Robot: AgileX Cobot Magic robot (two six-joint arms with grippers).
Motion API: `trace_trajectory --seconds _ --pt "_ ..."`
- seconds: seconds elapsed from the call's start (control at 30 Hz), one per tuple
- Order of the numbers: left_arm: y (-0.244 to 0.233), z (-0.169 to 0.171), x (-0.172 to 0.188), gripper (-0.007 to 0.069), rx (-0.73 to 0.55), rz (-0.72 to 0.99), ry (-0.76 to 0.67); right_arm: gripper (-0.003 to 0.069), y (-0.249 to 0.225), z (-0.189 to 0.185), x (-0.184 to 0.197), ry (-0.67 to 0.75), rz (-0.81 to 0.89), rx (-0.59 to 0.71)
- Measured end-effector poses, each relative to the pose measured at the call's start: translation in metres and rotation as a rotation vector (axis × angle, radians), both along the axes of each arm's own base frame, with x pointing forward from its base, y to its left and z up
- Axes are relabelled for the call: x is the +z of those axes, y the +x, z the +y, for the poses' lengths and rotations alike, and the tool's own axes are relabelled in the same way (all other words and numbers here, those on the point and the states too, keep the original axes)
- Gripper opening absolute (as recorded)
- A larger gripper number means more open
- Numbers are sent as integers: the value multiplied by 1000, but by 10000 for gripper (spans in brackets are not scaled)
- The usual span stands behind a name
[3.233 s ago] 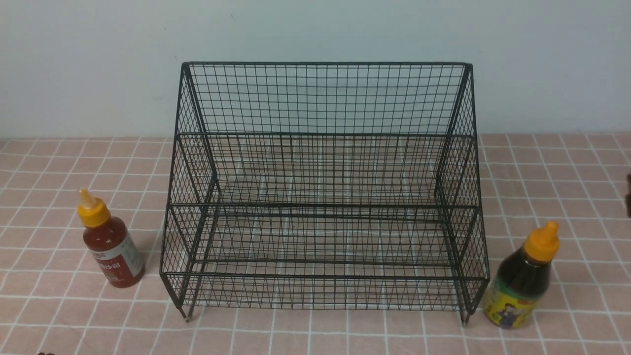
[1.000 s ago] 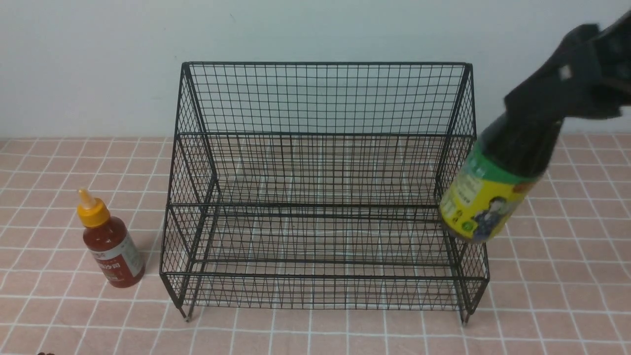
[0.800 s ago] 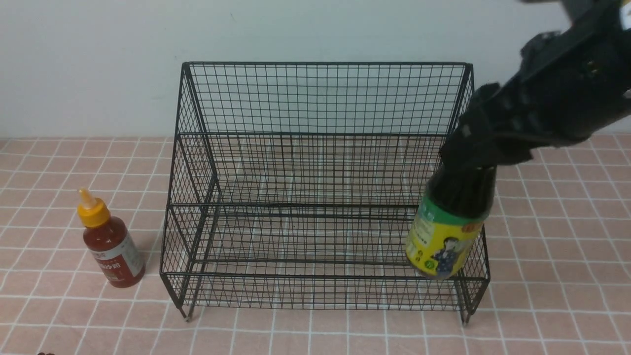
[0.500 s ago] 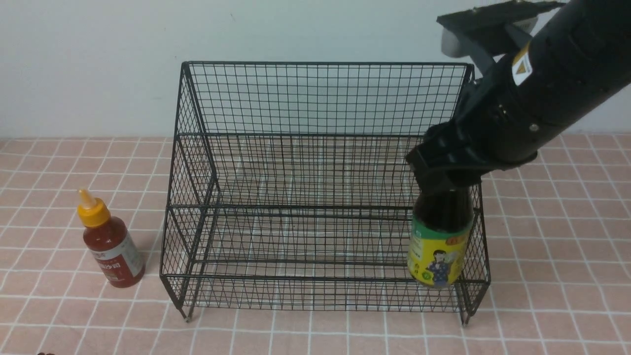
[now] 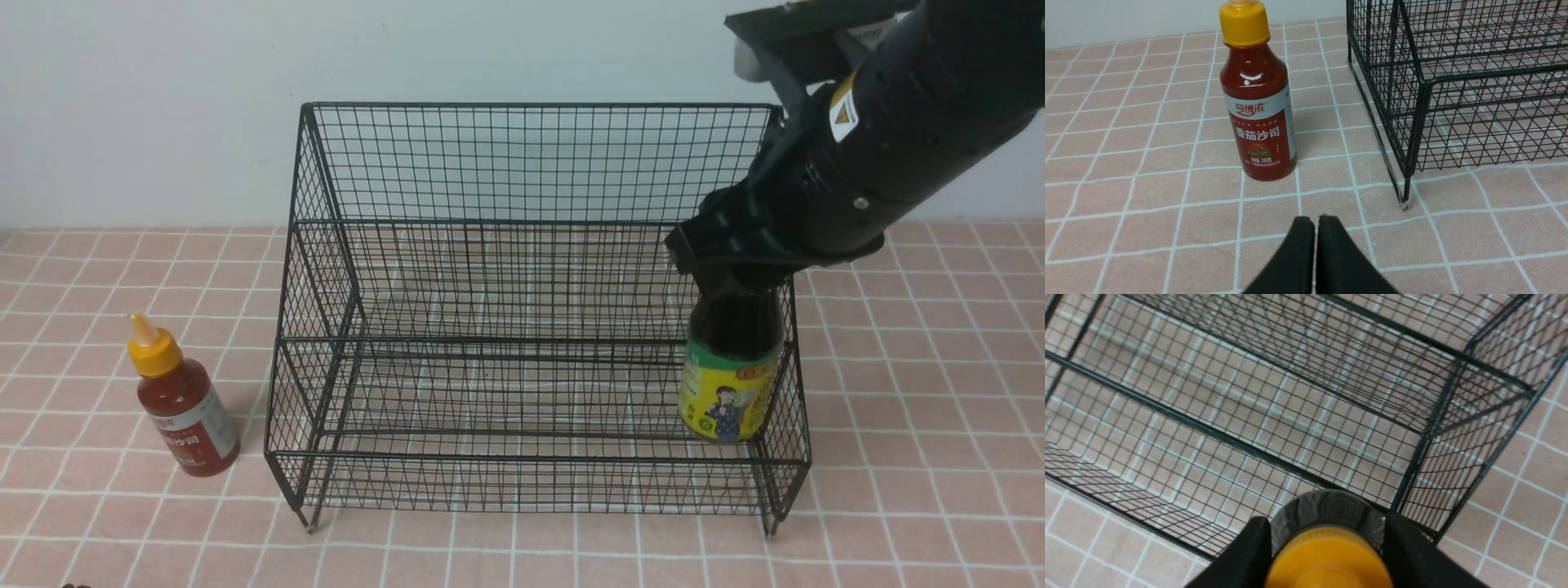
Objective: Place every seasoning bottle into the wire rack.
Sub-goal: Use the right arm to put the condiment bottle back on the shelf
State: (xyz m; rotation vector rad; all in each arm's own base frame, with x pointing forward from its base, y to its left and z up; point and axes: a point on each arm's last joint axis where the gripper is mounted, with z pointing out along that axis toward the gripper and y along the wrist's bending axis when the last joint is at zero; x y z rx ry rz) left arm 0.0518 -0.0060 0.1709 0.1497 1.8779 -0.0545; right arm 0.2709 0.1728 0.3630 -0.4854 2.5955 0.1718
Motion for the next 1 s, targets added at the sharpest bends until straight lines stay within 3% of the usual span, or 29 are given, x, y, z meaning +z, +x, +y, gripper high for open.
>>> trace_trajectory --seconds 1.0 --pt "0 0 0 -7 0 0 0 322 24 29 -64 -6 250 -16"
